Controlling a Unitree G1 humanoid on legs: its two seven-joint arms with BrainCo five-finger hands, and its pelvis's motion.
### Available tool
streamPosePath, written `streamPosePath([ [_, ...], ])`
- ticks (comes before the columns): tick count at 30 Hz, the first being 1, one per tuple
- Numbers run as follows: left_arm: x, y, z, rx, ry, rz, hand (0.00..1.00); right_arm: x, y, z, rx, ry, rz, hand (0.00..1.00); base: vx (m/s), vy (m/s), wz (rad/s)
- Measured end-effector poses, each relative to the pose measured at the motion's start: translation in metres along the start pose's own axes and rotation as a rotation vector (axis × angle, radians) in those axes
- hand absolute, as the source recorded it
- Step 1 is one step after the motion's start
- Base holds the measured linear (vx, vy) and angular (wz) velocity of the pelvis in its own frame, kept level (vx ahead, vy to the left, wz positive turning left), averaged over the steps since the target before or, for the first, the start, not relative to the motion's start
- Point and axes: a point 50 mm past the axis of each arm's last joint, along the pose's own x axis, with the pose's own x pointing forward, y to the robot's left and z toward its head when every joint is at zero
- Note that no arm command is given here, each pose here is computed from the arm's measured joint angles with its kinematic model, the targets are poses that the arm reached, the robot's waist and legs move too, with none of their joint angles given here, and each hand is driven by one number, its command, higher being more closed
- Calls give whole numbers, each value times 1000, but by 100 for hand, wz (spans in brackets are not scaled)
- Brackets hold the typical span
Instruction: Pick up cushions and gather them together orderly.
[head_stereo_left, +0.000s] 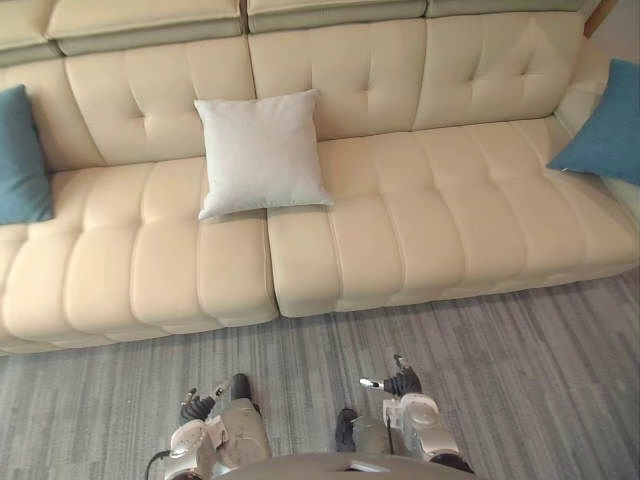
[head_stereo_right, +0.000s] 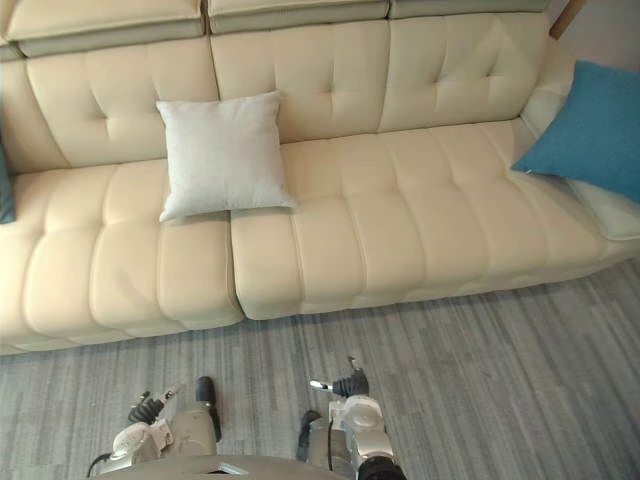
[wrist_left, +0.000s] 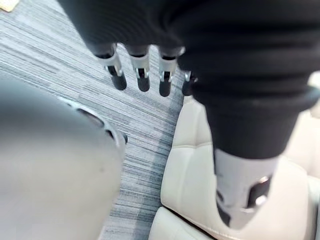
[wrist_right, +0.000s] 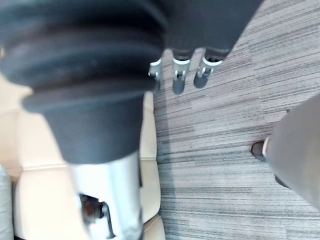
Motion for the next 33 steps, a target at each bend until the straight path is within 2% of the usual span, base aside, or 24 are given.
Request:
streamPosePath([
  [9,-2,10,-12,-39,44,40,0,-6,0,-13,-5,42,-3,0,-123,111,-67],
  [13,-1,20,-15,-18,63,59,0,-14,4,-29,46,92,-6,0,-14,209,-67],
  [18,0,17,-17,23,84,43,0,-13,5,-30,52,104,-5,0,46,69,-112],
  [21,0,10,-16,38,84,11,0,-7,6,-16,37,65,6,0,-32,-65,-172],
  [29,-6,-4,-26,73,104,-44,0,-6,-5,-25,45,102,-28,0,60,-157,-94],
  [33,-4,17,-19,69,66,1,0,-6,-2,-26,85,119,-23,0,134,-200,-87],
])
